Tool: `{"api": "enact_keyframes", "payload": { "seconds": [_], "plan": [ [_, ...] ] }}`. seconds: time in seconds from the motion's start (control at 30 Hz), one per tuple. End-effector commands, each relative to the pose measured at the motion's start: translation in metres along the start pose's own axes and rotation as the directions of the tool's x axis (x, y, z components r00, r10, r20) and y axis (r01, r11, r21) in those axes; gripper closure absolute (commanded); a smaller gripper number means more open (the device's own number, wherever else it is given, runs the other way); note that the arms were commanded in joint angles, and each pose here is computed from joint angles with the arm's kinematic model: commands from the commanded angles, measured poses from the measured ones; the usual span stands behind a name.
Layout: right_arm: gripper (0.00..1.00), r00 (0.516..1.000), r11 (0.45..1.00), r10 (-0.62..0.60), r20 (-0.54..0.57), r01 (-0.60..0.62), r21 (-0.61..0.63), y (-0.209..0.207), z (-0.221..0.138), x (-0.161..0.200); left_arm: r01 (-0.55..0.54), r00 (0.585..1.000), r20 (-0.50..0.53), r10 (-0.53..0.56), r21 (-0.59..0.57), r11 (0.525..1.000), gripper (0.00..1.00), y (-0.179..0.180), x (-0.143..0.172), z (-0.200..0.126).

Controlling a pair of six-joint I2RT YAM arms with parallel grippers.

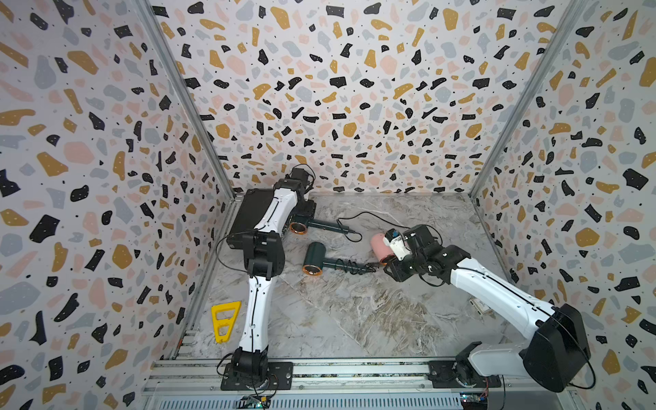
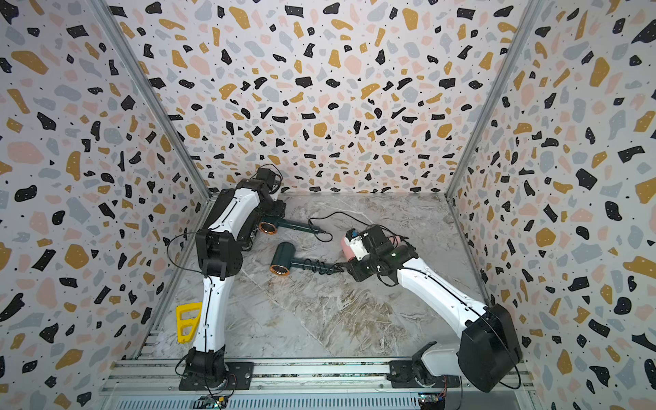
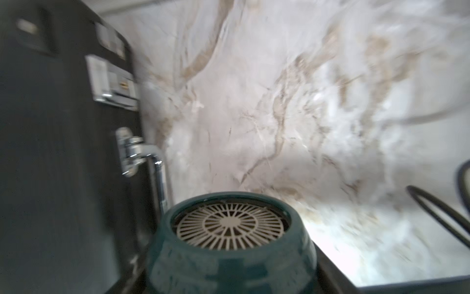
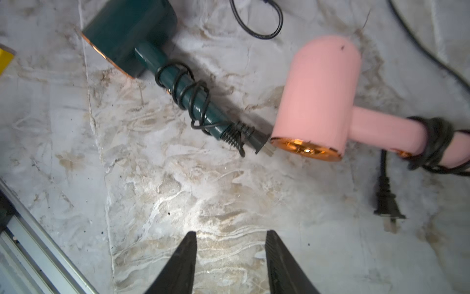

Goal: Wrap the cord around the hair dryer
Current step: Pick up the hair dryer from the center of the board, then wrap the power cord around the hair dryer.

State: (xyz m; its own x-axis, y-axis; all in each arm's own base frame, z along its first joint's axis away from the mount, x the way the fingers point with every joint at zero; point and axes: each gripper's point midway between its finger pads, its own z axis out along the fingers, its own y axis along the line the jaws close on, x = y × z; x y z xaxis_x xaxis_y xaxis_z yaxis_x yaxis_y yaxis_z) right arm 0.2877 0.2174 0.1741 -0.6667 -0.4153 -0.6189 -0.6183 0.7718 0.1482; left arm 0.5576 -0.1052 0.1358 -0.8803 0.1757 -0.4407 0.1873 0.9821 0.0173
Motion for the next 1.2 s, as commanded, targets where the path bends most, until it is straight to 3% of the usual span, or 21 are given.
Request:
{"api": "enact_keyframes", "payload": {
  "seconds": [0.0, 0.17, 0.33, 0.57, 0.83, 1.17],
  "plan": [
    [0.50, 0.987, 0.996, -0.085, 0.135, 0.087, -0.013, 0.001, -0.021, -0.043, 0.002, 0.997, 0.080, -0.008, 0.079, 0.997, 1.00, -0.012, -0.009, -0.085],
    [0.36, 0.965, 0.992, -0.098, 0.243, 0.114, -0.056, -0.005, -0.044, -0.070, 0.002, 0.998, 0.059, -0.013, 0.186, 0.983, 1.00, -0.030, 0.014, -0.138],
    [0.32, 0.926, 0.976, -0.098, 0.365, 0.162, -0.149, -0.005, -0.049, -0.083, 0.029, 0.994, 0.098, -0.054, 0.240, 0.970, 1.00, -0.038, 0.025, -0.191],
    [0.32, 0.829, 0.932, -0.062, 0.556, 0.247, -0.264, 0.008, -0.018, -0.089, 0.020, 0.989, 0.127, -0.075, 0.392, 0.920, 1.00, -0.065, 0.039, -0.254],
    [0.32, 0.776, 0.945, -0.045, 0.629, 0.239, -0.226, -0.002, 0.009, -0.106, -0.006, 0.981, 0.172, -0.090, 0.487, 0.873, 1.00, -0.082, 0.046, -0.286],
    [0.34, 0.754, 0.962, -0.064, 0.654, 0.221, -0.161, -0.009, 0.038, -0.137, -0.013, 0.983, 0.161, -0.086, 0.531, 0.847, 1.00, -0.090, 0.057, -0.292]
  ]
}}
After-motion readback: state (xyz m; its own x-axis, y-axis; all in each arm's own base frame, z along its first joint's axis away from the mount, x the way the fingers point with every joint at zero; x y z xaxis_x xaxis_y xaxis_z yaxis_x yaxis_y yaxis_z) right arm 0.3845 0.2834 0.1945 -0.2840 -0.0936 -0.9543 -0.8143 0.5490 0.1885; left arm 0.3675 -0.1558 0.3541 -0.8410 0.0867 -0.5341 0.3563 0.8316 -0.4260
